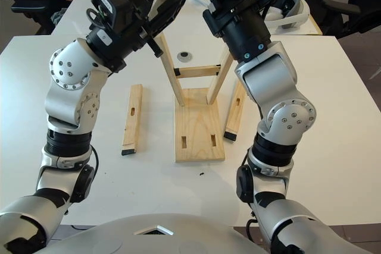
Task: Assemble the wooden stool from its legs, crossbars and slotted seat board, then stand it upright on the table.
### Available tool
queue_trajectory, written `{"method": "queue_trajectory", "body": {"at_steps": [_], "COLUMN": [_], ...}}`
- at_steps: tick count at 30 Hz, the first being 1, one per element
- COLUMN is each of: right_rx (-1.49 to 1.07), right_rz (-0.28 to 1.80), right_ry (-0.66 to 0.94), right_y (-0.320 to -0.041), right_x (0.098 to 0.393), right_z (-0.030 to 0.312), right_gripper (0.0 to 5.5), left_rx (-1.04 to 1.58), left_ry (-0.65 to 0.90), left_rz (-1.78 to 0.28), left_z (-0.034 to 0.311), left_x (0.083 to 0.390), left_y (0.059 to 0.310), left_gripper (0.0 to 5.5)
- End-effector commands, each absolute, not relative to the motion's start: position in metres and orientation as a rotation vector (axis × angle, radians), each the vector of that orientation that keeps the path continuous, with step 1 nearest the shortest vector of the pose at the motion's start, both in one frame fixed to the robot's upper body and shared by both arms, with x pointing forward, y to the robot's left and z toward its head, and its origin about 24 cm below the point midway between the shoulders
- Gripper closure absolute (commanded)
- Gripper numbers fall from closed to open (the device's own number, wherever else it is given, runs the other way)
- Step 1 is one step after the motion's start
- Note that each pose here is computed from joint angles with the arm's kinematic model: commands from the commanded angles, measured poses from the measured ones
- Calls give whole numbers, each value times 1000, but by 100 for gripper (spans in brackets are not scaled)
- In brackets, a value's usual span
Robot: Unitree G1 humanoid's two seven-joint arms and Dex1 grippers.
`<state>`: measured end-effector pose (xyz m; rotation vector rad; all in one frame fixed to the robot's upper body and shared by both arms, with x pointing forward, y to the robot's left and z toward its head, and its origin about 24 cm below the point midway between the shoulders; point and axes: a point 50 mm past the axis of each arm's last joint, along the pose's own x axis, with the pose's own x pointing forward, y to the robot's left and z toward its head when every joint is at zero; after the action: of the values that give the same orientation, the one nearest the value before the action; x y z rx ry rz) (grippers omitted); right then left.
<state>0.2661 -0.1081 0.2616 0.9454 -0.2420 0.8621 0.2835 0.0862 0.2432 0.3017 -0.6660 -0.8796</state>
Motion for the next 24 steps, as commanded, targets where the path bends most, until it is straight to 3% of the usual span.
{"method": "queue_trajectory", "body": {"at_steps": [1, 14, 22, 24], "right_rx": [925, 930, 912, 886], "right_rz": [859, 884, 879, 862], "right_ry": [-224, -213, -201, -198], "right_y": [-107, -106, -105, -106], "right_x": [268, 268, 267, 267], "right_z": [261, 261, 259, 257], "right_gripper": [305, 497, 501, 503], "left_rx": [306, 287, 278, 256], "left_ry": [-647, -615, -594, -596], "left_rz": [-873, -854, -848, -882], "left_z": [239, 234, 234, 235], "left_x": [281, 279, 282, 279], "left_y": [85, 86, 90, 90], "left_gripper": [416, 416, 416, 374]}}
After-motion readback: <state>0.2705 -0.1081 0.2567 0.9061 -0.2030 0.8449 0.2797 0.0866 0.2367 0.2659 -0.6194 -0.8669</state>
